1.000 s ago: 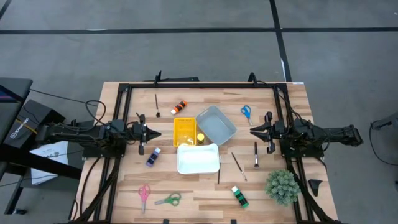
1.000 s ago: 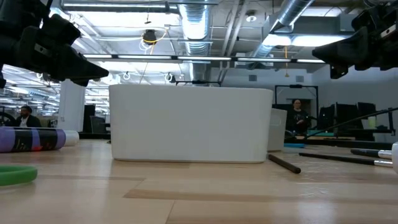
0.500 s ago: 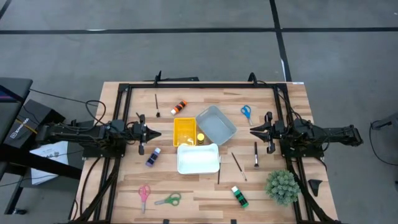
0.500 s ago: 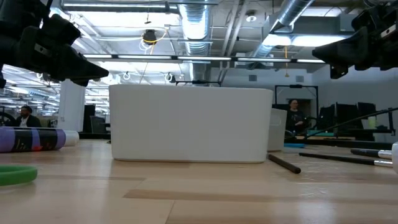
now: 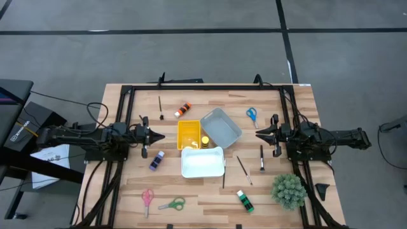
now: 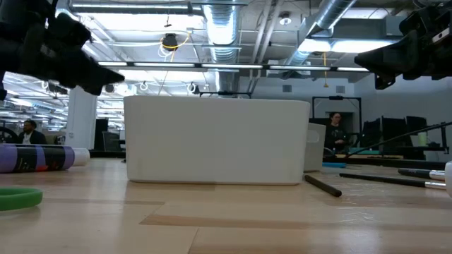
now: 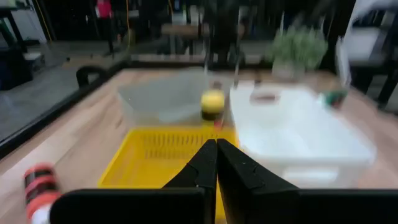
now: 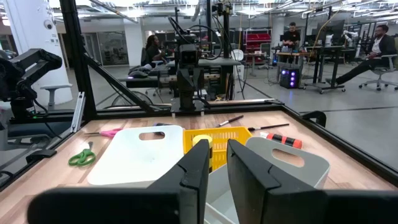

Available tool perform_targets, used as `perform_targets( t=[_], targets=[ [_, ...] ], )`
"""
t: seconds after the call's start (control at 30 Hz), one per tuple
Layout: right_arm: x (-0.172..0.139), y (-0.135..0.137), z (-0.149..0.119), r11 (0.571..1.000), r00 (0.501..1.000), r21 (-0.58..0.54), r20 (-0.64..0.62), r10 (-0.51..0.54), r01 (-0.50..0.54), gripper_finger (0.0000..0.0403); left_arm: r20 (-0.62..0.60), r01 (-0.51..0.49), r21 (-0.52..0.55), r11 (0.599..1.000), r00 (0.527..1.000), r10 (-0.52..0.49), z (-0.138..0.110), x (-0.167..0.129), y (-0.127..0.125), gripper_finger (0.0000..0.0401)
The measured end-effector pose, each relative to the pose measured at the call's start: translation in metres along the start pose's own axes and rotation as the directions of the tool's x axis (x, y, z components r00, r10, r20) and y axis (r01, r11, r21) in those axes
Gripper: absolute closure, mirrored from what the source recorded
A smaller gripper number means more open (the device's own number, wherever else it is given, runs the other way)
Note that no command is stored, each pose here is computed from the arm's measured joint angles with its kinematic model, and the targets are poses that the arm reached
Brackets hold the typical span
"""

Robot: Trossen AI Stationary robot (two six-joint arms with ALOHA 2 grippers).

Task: Pick & Place Paint Supplies
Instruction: Put the purple paint bottle into the yellow bin

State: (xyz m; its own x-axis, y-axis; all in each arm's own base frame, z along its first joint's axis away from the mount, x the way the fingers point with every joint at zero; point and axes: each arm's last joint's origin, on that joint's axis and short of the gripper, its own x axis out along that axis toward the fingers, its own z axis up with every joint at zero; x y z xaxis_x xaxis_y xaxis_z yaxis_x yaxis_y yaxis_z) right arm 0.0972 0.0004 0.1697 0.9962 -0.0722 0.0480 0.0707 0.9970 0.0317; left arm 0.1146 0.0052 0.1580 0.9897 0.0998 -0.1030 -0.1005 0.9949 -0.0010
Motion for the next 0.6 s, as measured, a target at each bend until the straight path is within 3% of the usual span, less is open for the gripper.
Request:
perform_targets(
  t=[0.1,0.2,0.3,0.37,0.43,0.53,0.6],
  targets=[
    [0.0,0.0,0.0,1.0,1.0,0.0,0.0,0.0,0.0,0.0349,0.143,0.061,-0.218,0.974,0.989,-0.03,0.014,-0.001,-0.001,0.0398],
    [0.0,-0.001,0.0,1.0,1.0,0.001,0.004,-0.021,0.021,0.0349,0.355,0.2,-0.469,0.86,0.935,-0.024,0.034,-0.006,-0.001,0.0398],
    [0.0,-0.004,0.002,0.992,0.992,0.005,0.023,-0.127,0.127,0.0349,0.559,0.323,-0.551,0.77,0.828,0.053,0.054,-0.017,0.002,0.0398],
    [-0.001,-0.005,0.005,0.982,0.981,0.027,0.051,-0.186,0.185,0.0349,0.663,0.38,-0.534,0.755,0.743,0.094,0.065,-0.025,0.004,0.0398],
    [-0.001,-0.006,0.011,0.966,0.968,0.159,0.112,-0.224,0.205,0.0349,0.736,0.414,-0.507,0.756,0.664,0.13,0.072,-0.032,0.005,0.0398],
    [-0.004,-0.007,0.023,0.901,0.939,0.41,0.231,-0.255,0.144,0.0349,0.81,0.386,-0.464,0.798,0.549,0.205,0.08,-0.043,0.008,0.0398],
    [-0.007,-0.008,0.033,0.864,0.903,0.496,0.327,-0.28,0.088,0.0349,0.84,0.354,-0.444,0.823,0.484,0.246,0.084,-0.05,0.009,0.0398]
  ],
)
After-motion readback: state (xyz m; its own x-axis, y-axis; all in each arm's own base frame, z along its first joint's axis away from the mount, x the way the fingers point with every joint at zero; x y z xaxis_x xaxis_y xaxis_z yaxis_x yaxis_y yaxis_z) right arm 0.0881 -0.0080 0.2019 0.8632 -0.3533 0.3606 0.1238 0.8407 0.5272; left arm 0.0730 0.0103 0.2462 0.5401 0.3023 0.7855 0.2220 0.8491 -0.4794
